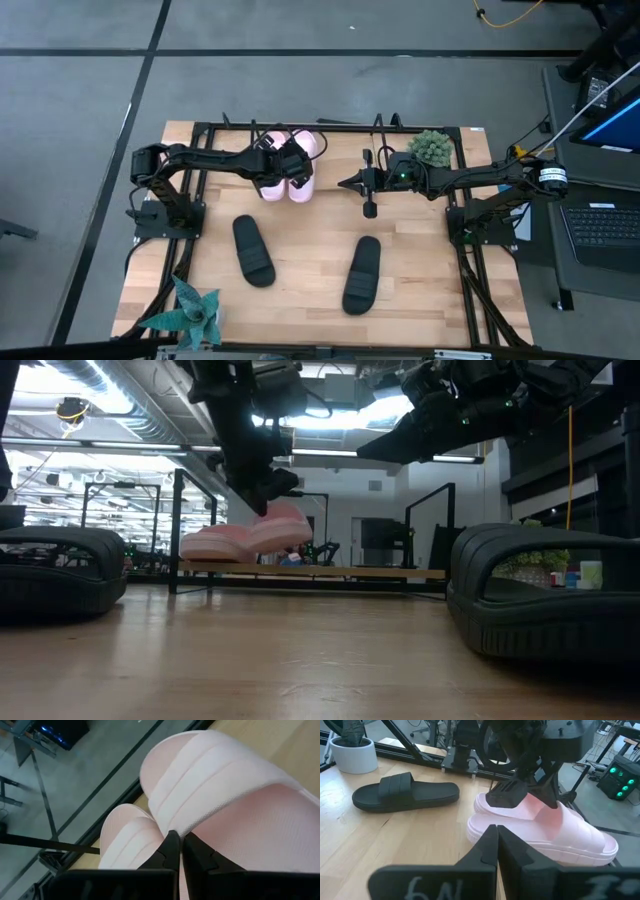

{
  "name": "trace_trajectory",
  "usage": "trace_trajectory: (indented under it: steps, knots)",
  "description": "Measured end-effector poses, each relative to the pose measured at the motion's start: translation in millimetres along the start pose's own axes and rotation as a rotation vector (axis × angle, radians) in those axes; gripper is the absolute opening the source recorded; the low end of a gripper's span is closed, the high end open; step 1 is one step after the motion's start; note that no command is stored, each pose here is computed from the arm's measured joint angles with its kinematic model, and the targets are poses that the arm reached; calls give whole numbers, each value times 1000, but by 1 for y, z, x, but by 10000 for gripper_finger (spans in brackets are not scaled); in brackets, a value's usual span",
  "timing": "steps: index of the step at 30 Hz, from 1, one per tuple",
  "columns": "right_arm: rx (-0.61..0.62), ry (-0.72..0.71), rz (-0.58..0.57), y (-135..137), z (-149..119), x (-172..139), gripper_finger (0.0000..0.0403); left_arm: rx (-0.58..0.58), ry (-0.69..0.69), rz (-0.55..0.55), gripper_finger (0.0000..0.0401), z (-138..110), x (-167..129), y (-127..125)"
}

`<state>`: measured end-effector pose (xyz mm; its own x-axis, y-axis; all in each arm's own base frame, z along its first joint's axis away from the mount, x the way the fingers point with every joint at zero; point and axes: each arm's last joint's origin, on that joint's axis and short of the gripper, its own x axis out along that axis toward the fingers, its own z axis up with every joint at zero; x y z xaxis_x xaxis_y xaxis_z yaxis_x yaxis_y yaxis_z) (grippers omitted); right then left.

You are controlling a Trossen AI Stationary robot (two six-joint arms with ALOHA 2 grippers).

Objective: Pick and place slides into the shelf
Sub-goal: Put the pink slide on the shelf

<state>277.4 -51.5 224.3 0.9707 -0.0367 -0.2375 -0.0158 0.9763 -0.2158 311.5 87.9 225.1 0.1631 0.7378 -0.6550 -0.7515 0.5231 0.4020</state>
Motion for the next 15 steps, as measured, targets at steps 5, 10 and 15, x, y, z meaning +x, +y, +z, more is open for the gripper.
trace_trajectory:
  steps: [5,10,15]
  knots:
    - [0,0,0,0,0,0,7,17,2,1,0,0,1,0]
    - [0,-1,2,1,0,0,7,17,2,1,1,0,1,0]
    - [-4,-10,8,3,1,0,7,16,2,1,20,0,1,0]
